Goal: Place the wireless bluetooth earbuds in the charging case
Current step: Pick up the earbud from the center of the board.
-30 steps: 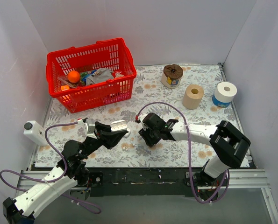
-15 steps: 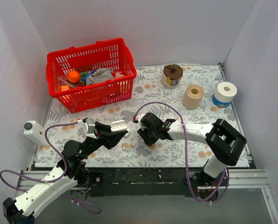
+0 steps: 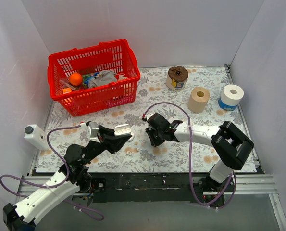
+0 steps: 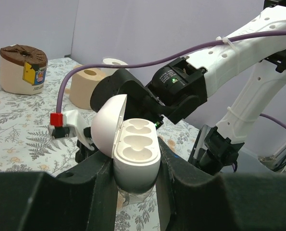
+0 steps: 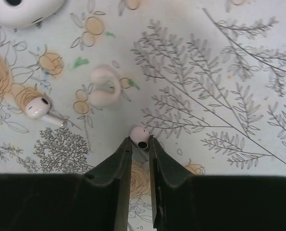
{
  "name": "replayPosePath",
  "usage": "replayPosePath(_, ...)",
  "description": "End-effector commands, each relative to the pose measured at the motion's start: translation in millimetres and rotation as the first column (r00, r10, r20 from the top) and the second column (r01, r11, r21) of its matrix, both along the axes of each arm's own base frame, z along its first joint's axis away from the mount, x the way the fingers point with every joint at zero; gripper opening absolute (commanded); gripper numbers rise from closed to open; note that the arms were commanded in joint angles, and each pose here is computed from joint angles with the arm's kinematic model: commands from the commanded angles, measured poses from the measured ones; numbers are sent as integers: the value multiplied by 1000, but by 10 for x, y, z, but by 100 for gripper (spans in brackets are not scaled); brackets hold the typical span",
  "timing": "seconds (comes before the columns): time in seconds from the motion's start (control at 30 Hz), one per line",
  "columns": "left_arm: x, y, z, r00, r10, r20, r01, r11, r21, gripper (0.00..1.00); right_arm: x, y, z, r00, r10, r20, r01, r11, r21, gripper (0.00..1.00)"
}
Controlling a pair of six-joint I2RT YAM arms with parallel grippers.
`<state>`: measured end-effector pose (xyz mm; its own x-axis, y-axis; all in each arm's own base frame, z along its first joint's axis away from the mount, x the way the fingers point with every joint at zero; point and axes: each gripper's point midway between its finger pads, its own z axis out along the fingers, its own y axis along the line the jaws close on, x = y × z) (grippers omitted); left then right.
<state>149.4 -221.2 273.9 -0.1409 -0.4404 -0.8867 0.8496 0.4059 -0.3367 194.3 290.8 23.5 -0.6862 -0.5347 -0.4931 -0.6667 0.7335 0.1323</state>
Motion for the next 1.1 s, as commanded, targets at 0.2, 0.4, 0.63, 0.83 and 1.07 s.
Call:
replayPosePath(0.2,6,-38,-36,1000,-15,-20,15,1000,-9,0,425,-412,122,877,-455,-154,478,861,173,18)
replayPosePath(0.4,22,-46,-48,1000,-12,-19,12,1000,-11,0,555,-607,125,786,-573,-230,616,758,215,28)
replayPosePath(0.63,25,-45,-24,1000,-11,-6,11,1000,-17,0,618,-715,189,795,-584,-162,605,778,170,59)
replayPosePath(0.83,20,-47,-57,1000,-13,-13,13,1000,-14,0,696,-776,373,884,-466,-37,466,875,128,61)
replayPosePath(1.07,14,-43,-98,1000,-15,-18,15,1000,-16,0,598,-669,415,989,-121,80,123,992,-14,54)
